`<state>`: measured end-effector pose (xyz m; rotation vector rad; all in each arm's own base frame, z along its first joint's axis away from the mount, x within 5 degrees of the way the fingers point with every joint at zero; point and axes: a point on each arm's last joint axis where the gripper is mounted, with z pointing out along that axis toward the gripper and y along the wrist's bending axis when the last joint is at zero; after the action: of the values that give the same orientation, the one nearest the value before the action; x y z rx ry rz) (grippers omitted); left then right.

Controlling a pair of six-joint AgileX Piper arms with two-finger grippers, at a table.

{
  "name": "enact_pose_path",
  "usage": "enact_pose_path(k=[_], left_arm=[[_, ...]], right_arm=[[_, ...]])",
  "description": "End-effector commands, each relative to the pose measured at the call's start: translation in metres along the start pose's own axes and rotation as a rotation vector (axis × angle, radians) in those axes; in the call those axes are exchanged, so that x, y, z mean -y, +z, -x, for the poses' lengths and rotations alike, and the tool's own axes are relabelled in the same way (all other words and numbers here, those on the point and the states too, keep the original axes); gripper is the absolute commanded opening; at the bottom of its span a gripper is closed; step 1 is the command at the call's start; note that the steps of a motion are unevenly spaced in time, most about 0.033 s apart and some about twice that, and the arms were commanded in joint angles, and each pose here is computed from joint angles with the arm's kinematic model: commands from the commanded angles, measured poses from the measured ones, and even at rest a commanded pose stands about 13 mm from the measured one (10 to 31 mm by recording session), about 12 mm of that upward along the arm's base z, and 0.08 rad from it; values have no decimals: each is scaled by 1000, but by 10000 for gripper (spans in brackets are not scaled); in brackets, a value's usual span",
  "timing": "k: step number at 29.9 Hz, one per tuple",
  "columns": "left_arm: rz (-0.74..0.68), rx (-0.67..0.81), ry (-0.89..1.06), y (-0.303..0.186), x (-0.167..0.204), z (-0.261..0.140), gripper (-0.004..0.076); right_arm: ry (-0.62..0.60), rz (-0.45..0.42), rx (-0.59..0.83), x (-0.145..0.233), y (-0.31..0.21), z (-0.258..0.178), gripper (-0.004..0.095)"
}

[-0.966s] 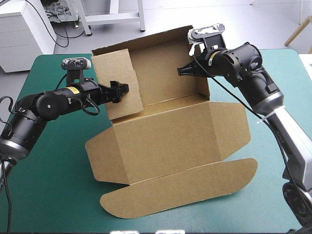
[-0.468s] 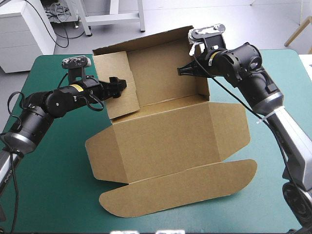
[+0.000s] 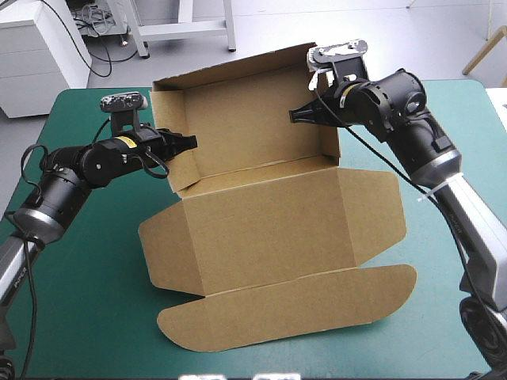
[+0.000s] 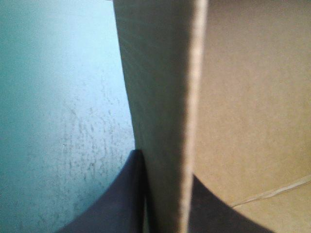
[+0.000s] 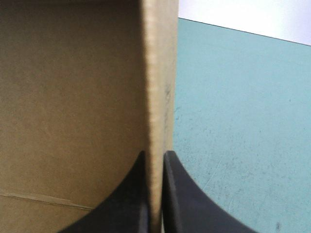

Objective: Fold the box

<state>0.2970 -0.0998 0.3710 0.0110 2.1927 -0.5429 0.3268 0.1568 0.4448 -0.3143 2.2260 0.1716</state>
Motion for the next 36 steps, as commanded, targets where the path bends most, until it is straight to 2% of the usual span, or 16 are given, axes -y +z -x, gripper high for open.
enact_pose_path(k=[1, 5, 8, 13, 18, 25, 36], left_arm=[[-64, 80, 5, -22, 16, 16, -10], [-32, -13, 61, -12, 19, 24, -10], [8, -117, 111, -1, 18, 29, -10], [54, -230, 130, 25, 11, 25, -10], [77, -336, 125, 57, 3, 11, -10], [86, -439, 171, 92, 12, -11, -10], [134, -536, 99, 116, 8, -25, -10]], right_arm=[[33, 19, 92, 2, -27, 11, -4], [42, -6, -16, 3, -24, 1, -4], [41, -36, -148, 5, -16, -11, -4], [68, 8, -259, -2, 4, -33, -4], [83, -24, -383, -1, 36, -62, -4], [125, -54, -423, 13, 63, -72, -4], [202, -83, -457, 35, 95, -79, -4]])
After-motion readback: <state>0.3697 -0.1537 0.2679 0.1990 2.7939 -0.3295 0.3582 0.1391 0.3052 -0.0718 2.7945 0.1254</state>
